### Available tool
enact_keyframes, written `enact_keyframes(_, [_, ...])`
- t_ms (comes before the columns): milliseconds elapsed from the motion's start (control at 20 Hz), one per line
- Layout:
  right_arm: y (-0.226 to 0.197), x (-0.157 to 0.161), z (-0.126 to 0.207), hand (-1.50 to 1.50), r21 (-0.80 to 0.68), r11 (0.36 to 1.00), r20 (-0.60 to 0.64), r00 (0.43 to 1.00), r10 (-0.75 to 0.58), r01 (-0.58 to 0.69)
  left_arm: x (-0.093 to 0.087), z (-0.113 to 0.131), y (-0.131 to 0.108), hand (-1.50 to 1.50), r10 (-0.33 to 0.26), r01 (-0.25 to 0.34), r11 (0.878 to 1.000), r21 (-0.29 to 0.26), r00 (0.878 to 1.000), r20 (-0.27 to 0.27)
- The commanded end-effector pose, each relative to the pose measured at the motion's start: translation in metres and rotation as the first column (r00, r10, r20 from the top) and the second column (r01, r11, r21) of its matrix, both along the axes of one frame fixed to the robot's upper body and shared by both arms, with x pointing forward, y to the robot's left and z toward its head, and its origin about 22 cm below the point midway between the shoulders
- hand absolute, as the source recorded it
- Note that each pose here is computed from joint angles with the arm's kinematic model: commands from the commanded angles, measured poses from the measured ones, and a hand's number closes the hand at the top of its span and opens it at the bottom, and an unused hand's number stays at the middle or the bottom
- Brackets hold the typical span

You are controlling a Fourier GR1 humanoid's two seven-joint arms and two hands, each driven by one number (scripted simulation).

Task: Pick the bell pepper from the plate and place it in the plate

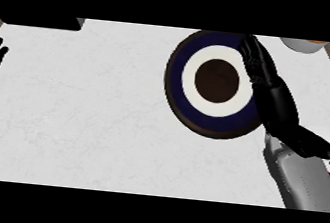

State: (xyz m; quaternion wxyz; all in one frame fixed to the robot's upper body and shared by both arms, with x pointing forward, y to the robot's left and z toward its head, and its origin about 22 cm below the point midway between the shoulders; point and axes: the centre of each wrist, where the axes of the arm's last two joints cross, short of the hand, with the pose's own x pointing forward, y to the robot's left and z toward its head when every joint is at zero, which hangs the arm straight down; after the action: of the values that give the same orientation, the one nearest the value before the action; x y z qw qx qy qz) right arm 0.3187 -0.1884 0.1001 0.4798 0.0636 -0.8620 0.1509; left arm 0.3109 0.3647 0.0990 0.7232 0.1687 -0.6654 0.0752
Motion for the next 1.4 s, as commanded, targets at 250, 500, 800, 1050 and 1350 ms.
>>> enact_keyframes(250, [-0.125,-0.033,-0.026,-1.50,0.467,0.777,-0.291,0.903,-0.316,0.422,-0.039,-0.035,0.010,0.00,-0.106,0.118,0.940,0.321,0.993,-0.056])
enact_keyframes(500, [-0.214,-0.091,-0.037,-1.50,0.281,0.470,-0.217,0.533,-0.818,0.837,-0.078,-0.086,-0.011,0.00,-0.167,0.191,0.937,0.293,0.980,-0.106])
enact_keyframes(800, [-0.221,-0.181,-0.039,-1.50,0.380,0.415,-0.174,0.505,-0.846,0.827,-0.101,-0.094,-0.004,0.00,-0.204,0.214,0.917,0.338,0.977,-0.063])
enact_keyframes(1050, [-0.224,-0.225,-0.030,-1.50,0.158,0.560,-0.254,0.582,-0.772,0.813,-0.097,-0.102,-0.023,0.00,-0.202,0.215,0.919,0.331,0.977,-0.073])
enact_keyframes(1350, [-0.261,-0.242,0.005,-1.50,-0.252,0.589,-0.325,0.506,-0.799,0.768,-0.096,-0.097,-0.026,0.00,-0.232,0.242,0.910,0.337,0.970,-0.069])
